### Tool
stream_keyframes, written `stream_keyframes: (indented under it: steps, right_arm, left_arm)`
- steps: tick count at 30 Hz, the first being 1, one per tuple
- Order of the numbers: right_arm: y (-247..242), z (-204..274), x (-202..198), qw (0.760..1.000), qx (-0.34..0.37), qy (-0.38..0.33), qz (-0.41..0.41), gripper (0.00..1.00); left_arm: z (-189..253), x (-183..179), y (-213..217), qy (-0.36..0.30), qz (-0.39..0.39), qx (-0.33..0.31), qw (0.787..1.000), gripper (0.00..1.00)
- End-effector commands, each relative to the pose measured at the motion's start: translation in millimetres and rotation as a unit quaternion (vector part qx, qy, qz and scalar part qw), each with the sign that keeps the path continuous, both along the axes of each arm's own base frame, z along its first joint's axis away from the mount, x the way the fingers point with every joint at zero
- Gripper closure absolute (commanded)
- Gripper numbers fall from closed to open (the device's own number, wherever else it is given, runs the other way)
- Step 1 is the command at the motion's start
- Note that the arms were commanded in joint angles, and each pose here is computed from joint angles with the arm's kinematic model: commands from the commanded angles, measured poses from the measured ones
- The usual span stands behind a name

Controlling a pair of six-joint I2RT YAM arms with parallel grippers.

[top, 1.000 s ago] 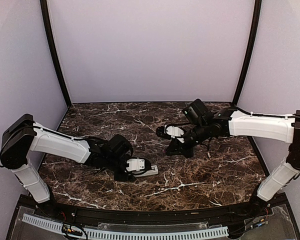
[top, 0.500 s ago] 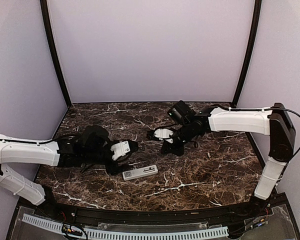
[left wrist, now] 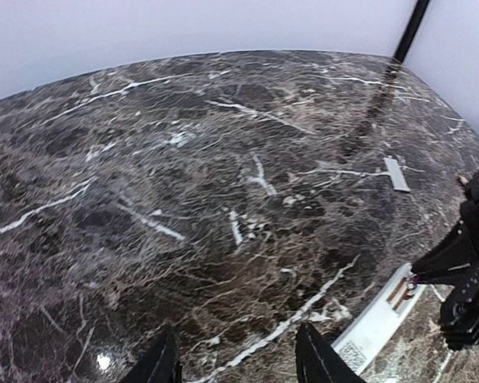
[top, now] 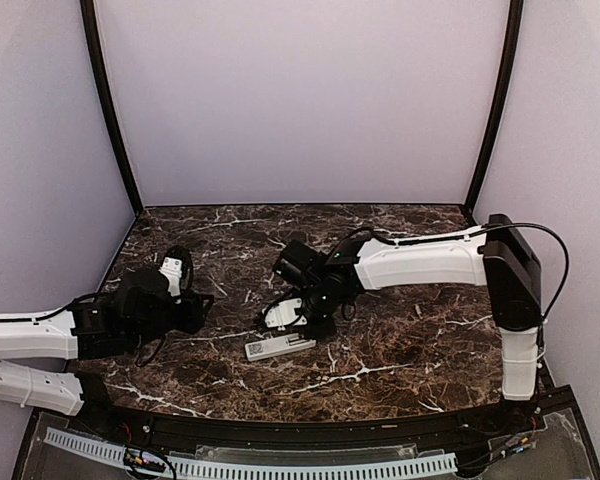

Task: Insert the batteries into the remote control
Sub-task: Place the remote control without batteries at the center of the board, then place the battery in the battery compartment.

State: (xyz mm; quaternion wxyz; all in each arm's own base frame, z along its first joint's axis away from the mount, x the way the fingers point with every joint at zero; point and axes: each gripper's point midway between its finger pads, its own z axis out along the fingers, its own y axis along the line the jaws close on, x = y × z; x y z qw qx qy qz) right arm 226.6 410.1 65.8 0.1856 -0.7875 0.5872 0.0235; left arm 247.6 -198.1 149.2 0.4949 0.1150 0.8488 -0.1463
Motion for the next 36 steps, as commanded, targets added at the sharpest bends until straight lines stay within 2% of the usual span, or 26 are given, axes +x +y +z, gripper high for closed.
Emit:
stream_keyframes:
  steps: [1,13,31,36]
  right_arm:
    - [-12.0,-12.9,2.6,0.996,-0.080,-0.042,0.003,1.00]
    - [-12.5,-20.7,-0.7,0.988,-0.139,-0.072,0.008,1.00]
    - [-1.5,-28.2,1.6,0.986,-0.148,-0.074,0.013,1.00]
    - [0.6,-29.7,1.3,0.986,-0.147,-0.073,0.014,0.95]
  left_arm:
    - [-20.9,2.9,38.4,0.014,0.105,0.010,0.994,0.52]
    - [-29.8,6.3,32.5,0.010,0.090,0.030,0.995,0.51]
    - [-29.5,6.8,36.8,-0.004,0.092,0.038,0.995,0.49]
    - [-29.3,7.3,36.6,-0.007,0.092,0.037,0.995,0.49]
